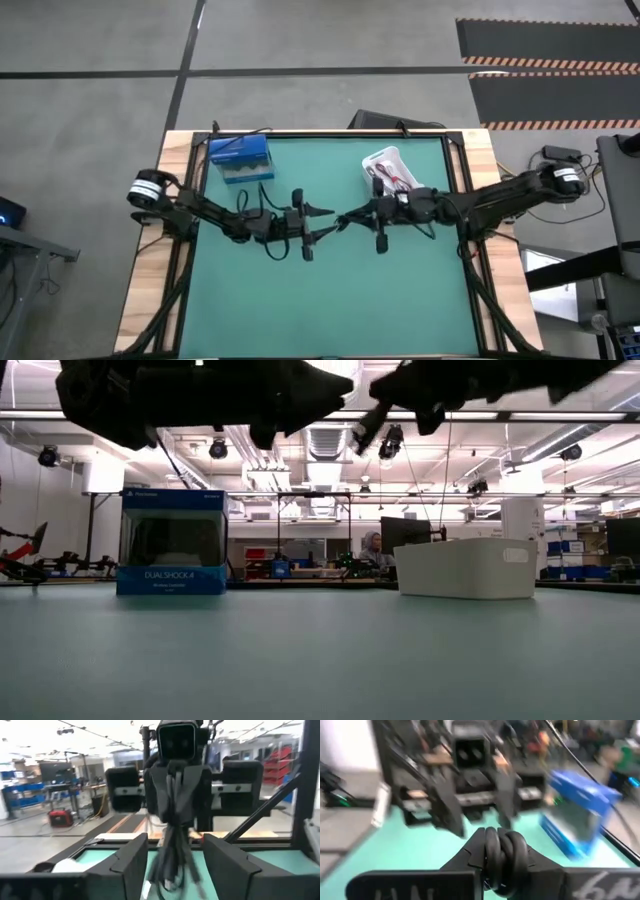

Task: Pick and place USB-C Cables
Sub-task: Put the black charger cable into the white container, then return to Home Position

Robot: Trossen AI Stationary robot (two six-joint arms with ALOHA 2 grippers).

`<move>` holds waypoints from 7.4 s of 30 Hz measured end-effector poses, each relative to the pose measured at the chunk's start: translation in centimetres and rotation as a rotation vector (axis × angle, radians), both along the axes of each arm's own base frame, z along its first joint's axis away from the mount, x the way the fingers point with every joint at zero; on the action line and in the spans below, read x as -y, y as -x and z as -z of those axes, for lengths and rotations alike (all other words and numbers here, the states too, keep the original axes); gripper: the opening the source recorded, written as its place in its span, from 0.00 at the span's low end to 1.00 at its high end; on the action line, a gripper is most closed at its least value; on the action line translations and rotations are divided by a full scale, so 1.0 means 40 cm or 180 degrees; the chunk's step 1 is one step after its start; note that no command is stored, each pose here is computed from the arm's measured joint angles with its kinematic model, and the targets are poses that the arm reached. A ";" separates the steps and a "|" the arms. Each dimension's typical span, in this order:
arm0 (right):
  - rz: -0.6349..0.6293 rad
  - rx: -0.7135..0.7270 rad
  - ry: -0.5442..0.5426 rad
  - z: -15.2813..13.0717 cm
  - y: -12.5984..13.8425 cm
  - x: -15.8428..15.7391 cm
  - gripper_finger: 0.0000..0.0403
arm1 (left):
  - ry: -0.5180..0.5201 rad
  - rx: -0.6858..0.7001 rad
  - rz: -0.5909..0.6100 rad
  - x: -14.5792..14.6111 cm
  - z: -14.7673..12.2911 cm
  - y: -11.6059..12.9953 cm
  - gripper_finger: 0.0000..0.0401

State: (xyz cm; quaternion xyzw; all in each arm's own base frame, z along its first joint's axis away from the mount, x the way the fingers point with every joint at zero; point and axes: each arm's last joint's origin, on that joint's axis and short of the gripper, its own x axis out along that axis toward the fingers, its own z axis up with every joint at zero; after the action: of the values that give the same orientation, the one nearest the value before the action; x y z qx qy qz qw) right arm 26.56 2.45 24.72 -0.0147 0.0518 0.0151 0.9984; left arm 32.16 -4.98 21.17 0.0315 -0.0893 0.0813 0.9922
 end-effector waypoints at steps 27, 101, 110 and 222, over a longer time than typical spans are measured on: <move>0.1795 -0.3321 -0.1121 -0.203 -0.021 0.349 0.06 | 0.0135 -0.0177 -0.0479 -0.029 0.000 0.088 0.45; 0.1530 -0.4779 -0.2318 0.115 -0.047 0.590 0.29 | 0.0112 -0.0332 -0.0626 -0.032 0.012 0.088 0.45; 0.1559 -0.4587 -0.2244 0.055 -0.036 0.575 0.28 | 0.0112 -0.0331 -0.0624 -0.032 0.012 0.088 0.45; 0.0490 0.0731 0.0906 0.168 0.428 0.104 0.15 | 0.0395 -0.0165 0.0393 -0.095 0.083 0.556 0.00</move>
State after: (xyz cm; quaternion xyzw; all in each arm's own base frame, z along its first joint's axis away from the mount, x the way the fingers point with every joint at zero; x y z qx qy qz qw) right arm 9.44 -1.71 18.01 -0.1532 -0.0598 -0.0706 0.9838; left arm 9.90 -1.19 17.84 -0.0335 -0.0602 0.0245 0.9973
